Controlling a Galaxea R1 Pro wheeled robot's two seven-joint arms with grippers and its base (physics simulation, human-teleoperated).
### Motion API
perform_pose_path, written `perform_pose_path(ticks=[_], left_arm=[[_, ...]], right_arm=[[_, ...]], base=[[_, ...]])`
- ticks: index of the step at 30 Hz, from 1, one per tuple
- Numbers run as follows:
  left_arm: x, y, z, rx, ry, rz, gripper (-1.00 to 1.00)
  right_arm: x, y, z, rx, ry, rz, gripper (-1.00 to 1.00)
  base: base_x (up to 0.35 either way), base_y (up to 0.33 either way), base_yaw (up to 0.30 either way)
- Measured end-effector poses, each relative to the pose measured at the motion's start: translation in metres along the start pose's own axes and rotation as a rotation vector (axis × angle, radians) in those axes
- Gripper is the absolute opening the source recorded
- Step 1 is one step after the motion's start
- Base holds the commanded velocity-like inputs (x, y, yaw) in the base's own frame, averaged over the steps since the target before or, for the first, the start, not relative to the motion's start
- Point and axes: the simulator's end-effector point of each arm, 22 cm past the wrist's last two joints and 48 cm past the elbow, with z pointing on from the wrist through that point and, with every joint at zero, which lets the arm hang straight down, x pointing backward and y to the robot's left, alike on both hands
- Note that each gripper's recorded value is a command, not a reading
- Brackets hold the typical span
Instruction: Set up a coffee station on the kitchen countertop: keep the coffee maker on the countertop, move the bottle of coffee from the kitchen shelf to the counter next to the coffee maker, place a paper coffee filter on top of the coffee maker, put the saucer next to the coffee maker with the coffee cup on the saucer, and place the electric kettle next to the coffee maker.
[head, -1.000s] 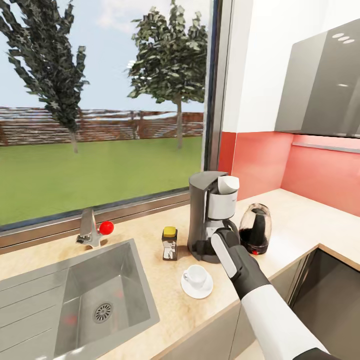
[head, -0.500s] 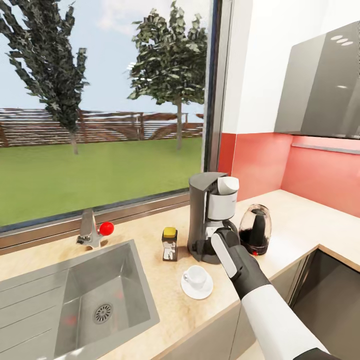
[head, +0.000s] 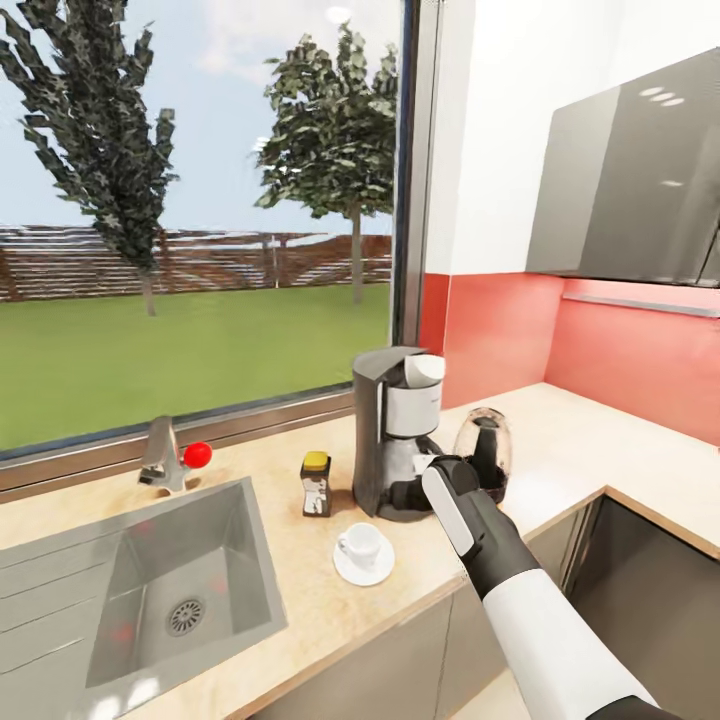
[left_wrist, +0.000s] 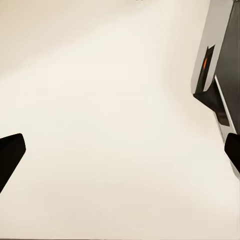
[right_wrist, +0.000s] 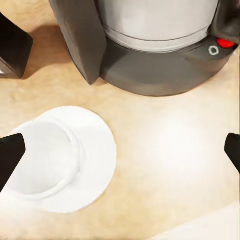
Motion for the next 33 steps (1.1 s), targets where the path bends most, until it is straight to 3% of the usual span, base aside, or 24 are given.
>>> perform_pose_path(ticks=[25, 33], left_arm=[[-0.009, -0.001, 0.001, 0.0, -0.023, -0.005, 1.0], [-0.011, -0.001, 0.001, 0.0, -0.026, -0.005, 1.0]], right_arm=[[-0.003, -0.001, -0.006, 0.006, -0.008, -0.003, 1.0], [0.03, -0.01, 0.014, 0.028, 0.085, 0.0, 1.0]], base=[[-0.126, -0.26, 0.0], [-0.031, -0.263, 0.0]])
